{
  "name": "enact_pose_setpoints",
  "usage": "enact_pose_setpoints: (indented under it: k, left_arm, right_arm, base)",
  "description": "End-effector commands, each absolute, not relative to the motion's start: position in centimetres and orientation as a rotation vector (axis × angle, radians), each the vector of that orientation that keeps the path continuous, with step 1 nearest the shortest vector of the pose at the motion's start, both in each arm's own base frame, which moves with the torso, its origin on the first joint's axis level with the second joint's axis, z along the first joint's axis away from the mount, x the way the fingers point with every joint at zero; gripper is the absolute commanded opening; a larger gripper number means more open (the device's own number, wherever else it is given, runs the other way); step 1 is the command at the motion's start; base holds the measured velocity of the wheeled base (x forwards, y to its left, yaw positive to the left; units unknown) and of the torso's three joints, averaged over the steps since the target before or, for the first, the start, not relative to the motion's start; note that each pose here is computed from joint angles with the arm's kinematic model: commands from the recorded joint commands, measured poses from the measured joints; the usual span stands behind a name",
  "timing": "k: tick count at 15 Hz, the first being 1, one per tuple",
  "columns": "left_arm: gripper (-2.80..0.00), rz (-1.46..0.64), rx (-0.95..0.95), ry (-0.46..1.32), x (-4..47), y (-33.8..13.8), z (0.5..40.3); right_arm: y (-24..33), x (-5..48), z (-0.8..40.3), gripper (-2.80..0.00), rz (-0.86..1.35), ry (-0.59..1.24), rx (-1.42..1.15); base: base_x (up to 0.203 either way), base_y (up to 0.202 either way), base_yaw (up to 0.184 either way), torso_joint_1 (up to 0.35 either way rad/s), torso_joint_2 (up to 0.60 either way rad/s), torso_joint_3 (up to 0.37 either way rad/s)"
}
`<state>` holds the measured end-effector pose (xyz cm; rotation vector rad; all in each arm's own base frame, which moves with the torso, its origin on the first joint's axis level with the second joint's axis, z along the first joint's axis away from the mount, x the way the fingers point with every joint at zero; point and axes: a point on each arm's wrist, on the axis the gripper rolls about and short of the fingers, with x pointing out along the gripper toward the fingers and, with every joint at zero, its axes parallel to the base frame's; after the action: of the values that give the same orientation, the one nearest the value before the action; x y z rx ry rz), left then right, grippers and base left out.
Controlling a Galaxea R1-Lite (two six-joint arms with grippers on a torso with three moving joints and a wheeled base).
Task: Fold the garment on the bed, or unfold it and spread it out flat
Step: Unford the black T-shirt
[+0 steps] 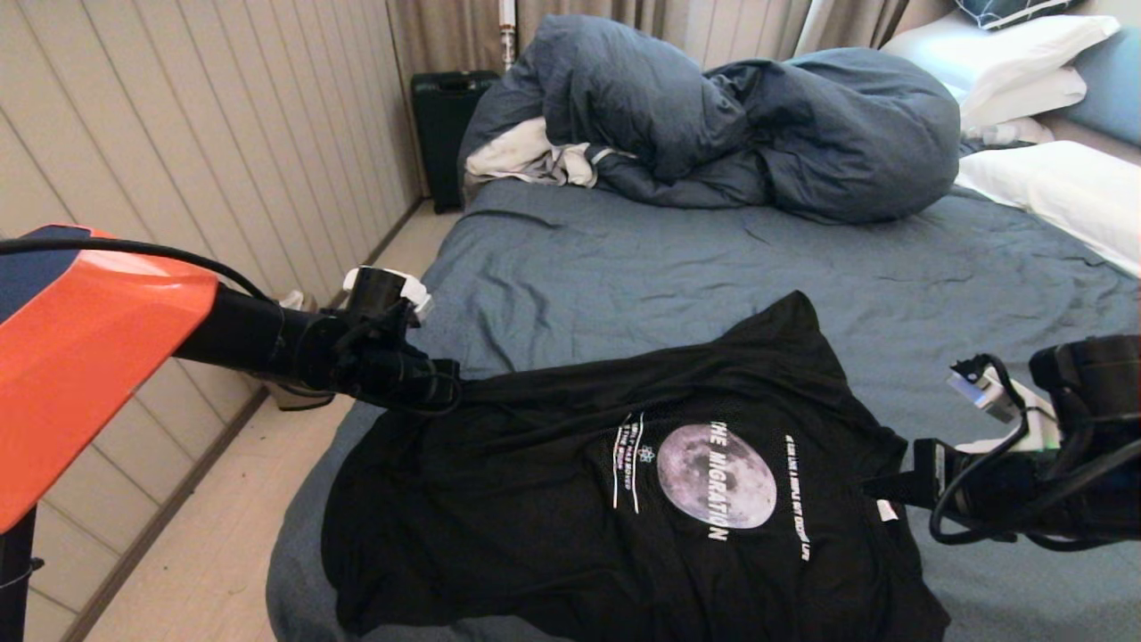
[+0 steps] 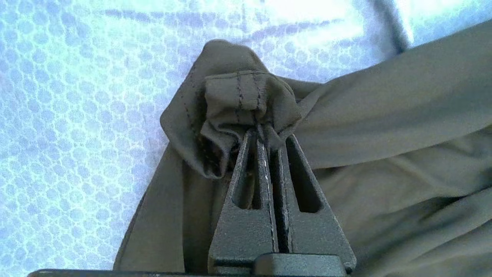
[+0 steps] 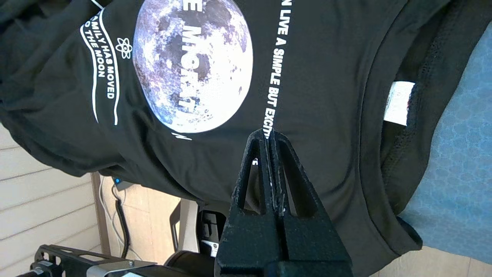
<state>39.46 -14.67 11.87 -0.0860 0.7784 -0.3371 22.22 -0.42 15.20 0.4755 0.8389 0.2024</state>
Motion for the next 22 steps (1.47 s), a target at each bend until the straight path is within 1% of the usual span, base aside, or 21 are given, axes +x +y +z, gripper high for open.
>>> enact_pose_setpoints:
  k: [1, 3, 7, 8, 11, 13, 15, 17, 18, 21, 22]
  left_arm:
    - [-2.80, -0.338, -0.092, 0.756, 39.5, -14.7, 12.6]
    - [-2.80, -0.341, -0.099, 0.708, 39.6, -14.7, 14.2]
    - [-2.80, -0.342, -0.120, 0.578, 40.9, -14.2, 18.5]
    - [-2.80, -0.342, -0.123, 0.566, 41.6, -14.3, 18.9]
    - [-2.80, -0.336, -0.129, 0.561, 44.8, -15.0, 17.4]
    - [-2.80, -0.335, -0.117, 0.584, 46.5, -15.4, 15.6]
    - [-2.80, -0.345, -0.073, 0.592, 47.0, -15.5, 14.5]
    - [-2.80, -0.321, -0.075, 0.586, 47.4, -14.8, 14.1]
    - [0.00, -0.302, -0.074, 0.587, 47.6, -14.4, 14.0]
    - [0.00, -0.286, -0.084, 0.591, 47.3, -13.9, 14.7]
    - [0.00, -0.285, -0.094, 0.579, 46.8, -13.8, 15.7]
  right_arm:
    - [-0.4, 22.1, 15.4, -2.80, 0.205, 0.832, 0.477]
    - [-0.5, 22.0, 15.4, -2.80, 0.204, 0.830, 0.477]
    - [-0.5, 22.1, 15.4, -2.80, 0.203, 0.828, 0.476]
    - [-0.5, 22.1, 15.4, -2.80, 0.202, 0.830, 0.477]
    - [-0.4, 21.7, 15.6, -2.80, 0.206, 0.820, 0.475]
    - [-0.5, 22.0, 15.8, -2.80, 0.209, 0.781, 0.469]
    - [-0.5, 22.1, 15.5, -2.80, 0.212, 0.766, 0.465]
    - [-0.5, 22.0, 15.4, -2.80, 0.213, 0.767, 0.465]
    - [-0.5, 22.0, 15.4, -2.80, 0.214, 0.767, 0.465]
    - [-0.5, 22.0, 15.5, -2.80, 0.213, 0.765, 0.466]
    - [-0.5, 22.0, 15.6, -2.80, 0.212, 0.760, 0.467]
  base:
    - [0.000, 0.000, 0.000, 0.000, 0.00, 0.000]
    - [0.000, 0.000, 0.000, 0.000, 0.00, 0.000]
    - [0.000, 0.000, 0.000, 0.000, 0.00, 0.000]
    - [0.000, 0.000, 0.000, 0.000, 0.00, 0.000]
    - [0.000, 0.000, 0.000, 0.000, 0.00, 0.000]
    - [0.000, 0.000, 0.000, 0.000, 0.00, 0.000]
    - [0.000, 0.000, 0.000, 0.000, 0.00, 0.000]
    - [0.000, 0.000, 0.000, 0.000, 0.00, 0.000]
    - [0.000, 0.000, 0.000, 0.000, 0.00, 0.000]
    - [0.000, 0.000, 0.000, 0.000, 0.00, 0.000]
    - [0.000, 0.000, 0.000, 0.000, 0.00, 0.000]
